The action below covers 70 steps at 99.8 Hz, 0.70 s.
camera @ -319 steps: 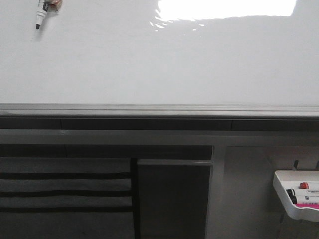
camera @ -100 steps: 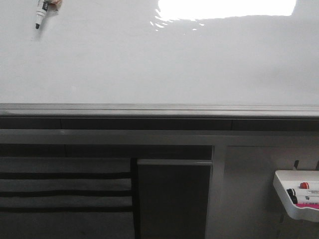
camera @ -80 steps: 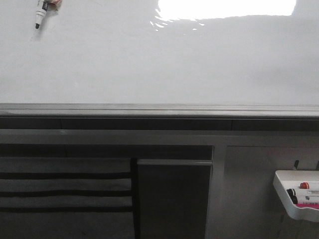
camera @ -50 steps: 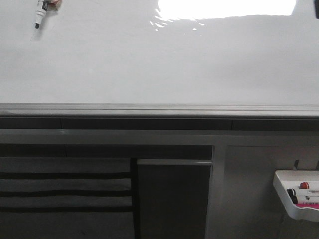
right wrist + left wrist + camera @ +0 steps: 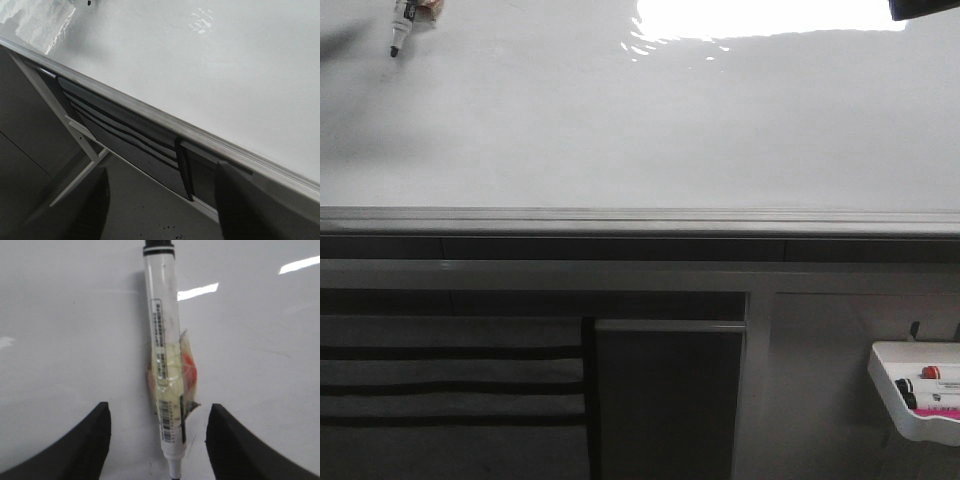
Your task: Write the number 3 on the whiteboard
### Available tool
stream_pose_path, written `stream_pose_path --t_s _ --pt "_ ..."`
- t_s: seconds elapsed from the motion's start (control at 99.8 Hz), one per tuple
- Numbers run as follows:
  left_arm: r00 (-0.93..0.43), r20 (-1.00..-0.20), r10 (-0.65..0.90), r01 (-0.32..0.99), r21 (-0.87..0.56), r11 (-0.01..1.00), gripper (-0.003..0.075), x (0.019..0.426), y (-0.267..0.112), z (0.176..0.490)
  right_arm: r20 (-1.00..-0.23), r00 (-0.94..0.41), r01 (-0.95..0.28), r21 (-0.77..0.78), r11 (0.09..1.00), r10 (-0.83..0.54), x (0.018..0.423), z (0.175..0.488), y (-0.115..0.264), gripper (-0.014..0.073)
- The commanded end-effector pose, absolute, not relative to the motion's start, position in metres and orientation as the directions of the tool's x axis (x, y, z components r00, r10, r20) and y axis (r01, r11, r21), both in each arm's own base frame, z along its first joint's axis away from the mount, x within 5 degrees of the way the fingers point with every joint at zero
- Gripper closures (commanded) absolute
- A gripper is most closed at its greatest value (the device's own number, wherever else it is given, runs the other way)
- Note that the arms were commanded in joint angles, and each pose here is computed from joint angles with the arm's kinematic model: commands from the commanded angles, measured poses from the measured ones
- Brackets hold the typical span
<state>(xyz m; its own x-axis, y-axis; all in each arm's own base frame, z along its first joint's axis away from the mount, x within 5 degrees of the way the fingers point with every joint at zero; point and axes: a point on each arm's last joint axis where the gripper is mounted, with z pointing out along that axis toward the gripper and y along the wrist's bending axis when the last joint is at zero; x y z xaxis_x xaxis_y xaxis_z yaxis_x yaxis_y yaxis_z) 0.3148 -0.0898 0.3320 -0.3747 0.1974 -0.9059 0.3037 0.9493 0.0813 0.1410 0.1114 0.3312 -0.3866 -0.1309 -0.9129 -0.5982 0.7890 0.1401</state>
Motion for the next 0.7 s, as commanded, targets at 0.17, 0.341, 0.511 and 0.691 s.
stream_pose_path --t_s 0.17,0.341,0.511,0.691 --pt "-0.290 -0.943 0.165 0.293 0.077 0.953 0.0328 0.3276 -0.0925 0.3499 -0.953 -0.295 -0.603 0.128 0.787 -0.072 0.1435 0.3504 0.1120 0.0188" --pt "-0.290 -0.943 0.165 0.293 0.077 0.953 0.0443 0.3276 -0.0925 0.3499 -0.953 -0.295 -0.603 0.128 0.787 -0.072 0.1435 0.3504 0.1120 0.0188" --pt "-0.290 -0.943 0.165 0.293 0.077 0.953 0.0567 0.3276 -0.0925 0.3499 -0.953 -0.295 -0.603 0.128 0.787 -0.072 0.1435 0.3504 0.1120 0.0188" --pt "-0.290 -0.943 0.165 0.293 0.077 0.953 0.0626 0.3276 -0.0925 0.3499 -0.953 -0.295 -0.603 0.128 0.787 -0.072 0.1435 0.3504 0.1120 0.0188"
